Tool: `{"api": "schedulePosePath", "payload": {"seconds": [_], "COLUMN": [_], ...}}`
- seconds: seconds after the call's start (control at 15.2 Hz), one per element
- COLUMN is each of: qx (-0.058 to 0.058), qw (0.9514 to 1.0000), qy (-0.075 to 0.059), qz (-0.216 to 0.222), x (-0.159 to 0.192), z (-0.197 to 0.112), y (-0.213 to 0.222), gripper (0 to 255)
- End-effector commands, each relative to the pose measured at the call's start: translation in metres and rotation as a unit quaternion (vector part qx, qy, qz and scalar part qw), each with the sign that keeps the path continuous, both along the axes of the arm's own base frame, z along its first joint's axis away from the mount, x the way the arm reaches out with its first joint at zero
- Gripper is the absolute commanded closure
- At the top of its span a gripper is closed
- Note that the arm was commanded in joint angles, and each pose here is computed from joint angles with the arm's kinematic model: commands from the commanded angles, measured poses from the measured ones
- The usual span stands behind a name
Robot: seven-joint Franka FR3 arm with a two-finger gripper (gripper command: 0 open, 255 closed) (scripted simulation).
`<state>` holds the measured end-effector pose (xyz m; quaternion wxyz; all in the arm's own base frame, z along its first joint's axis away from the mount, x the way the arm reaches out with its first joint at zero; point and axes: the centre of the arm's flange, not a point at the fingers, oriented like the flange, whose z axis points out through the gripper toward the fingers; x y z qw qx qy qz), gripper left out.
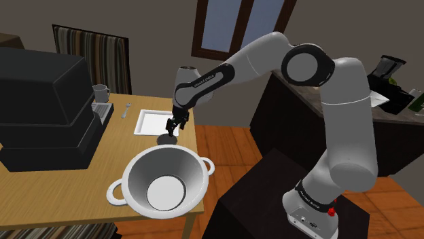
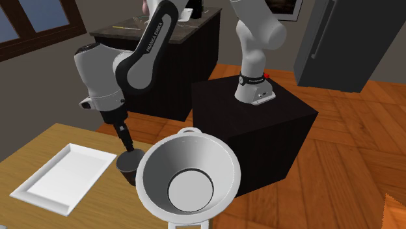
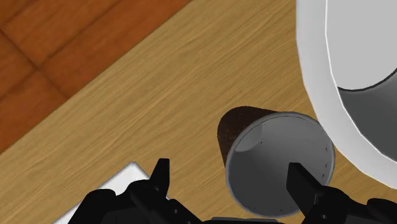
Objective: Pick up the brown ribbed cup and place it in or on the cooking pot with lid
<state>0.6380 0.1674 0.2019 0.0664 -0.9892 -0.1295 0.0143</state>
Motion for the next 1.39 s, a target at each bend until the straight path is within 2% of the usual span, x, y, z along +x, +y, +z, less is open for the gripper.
{"api": "schedulePosePath", "payload": {"seconds": [0.0,0.46,0.99,1.06,1.32], "qx": [0.001,0.001,0.001,0.001,0.001], "qw": [1.0,1.0,1.0,1.0,1.0], "qy": [0.0,0.0,0.0,0.0,0.0], "qz": [0.001,0.001,0.001,0.001,0.001], "x": [0.009,0.007,0.007,0.007,0.007], "z": [-0.009,-0.049,-0.049,-0.049,-0.049], "y": [0.008,0.013,0.013,0.013,0.013], "gripper": [0,0,0,255,255]}}
